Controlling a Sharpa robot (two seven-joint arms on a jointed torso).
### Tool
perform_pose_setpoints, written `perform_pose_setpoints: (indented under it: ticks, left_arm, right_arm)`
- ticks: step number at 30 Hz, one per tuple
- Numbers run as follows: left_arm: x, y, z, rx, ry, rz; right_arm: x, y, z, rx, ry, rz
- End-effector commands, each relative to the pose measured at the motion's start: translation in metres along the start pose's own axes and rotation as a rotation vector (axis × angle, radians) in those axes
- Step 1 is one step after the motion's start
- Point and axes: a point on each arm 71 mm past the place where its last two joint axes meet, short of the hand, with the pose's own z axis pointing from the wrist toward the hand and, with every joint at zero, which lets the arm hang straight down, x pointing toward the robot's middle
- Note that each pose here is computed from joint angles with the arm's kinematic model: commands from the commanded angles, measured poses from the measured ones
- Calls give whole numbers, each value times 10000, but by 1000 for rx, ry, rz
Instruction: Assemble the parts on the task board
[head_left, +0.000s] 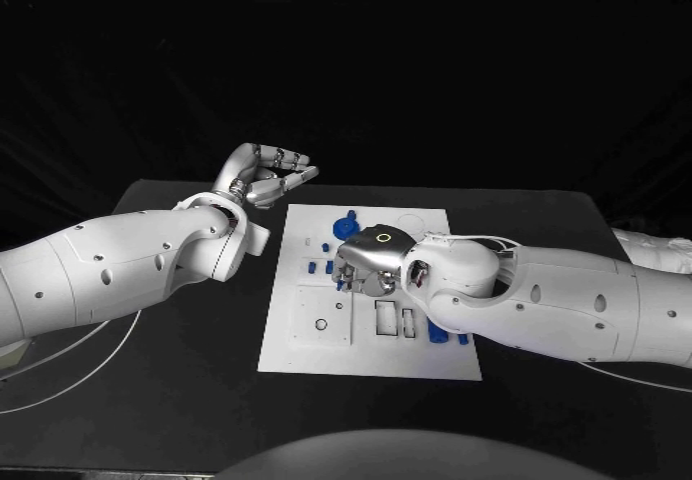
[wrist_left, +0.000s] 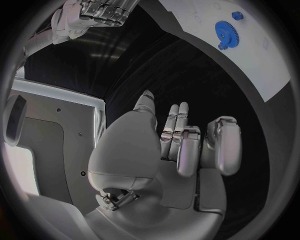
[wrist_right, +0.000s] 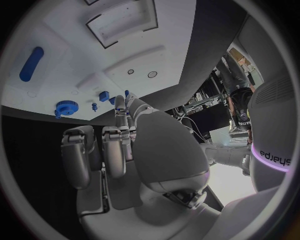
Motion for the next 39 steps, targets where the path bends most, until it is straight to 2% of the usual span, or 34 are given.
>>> perform_pose_setpoints:
  ticks: [1, 16, 26, 39]
  left_arm:
    - [17, -10, 3, 5, 16, -11]
    - [15, -9, 1, 5, 17, -12]
    - [16, -10, 0, 5, 18, -12]
    - [10, -10, -8, 3, 16, -12]
  right_arm:
    - [27, 34, 9, -14, 38, -61]
    - [85, 95, 51, -38, 95, -97]
    - [184, 124, 113, -40, 93, -84]
    - [211, 123, 114, -39, 100, -80]
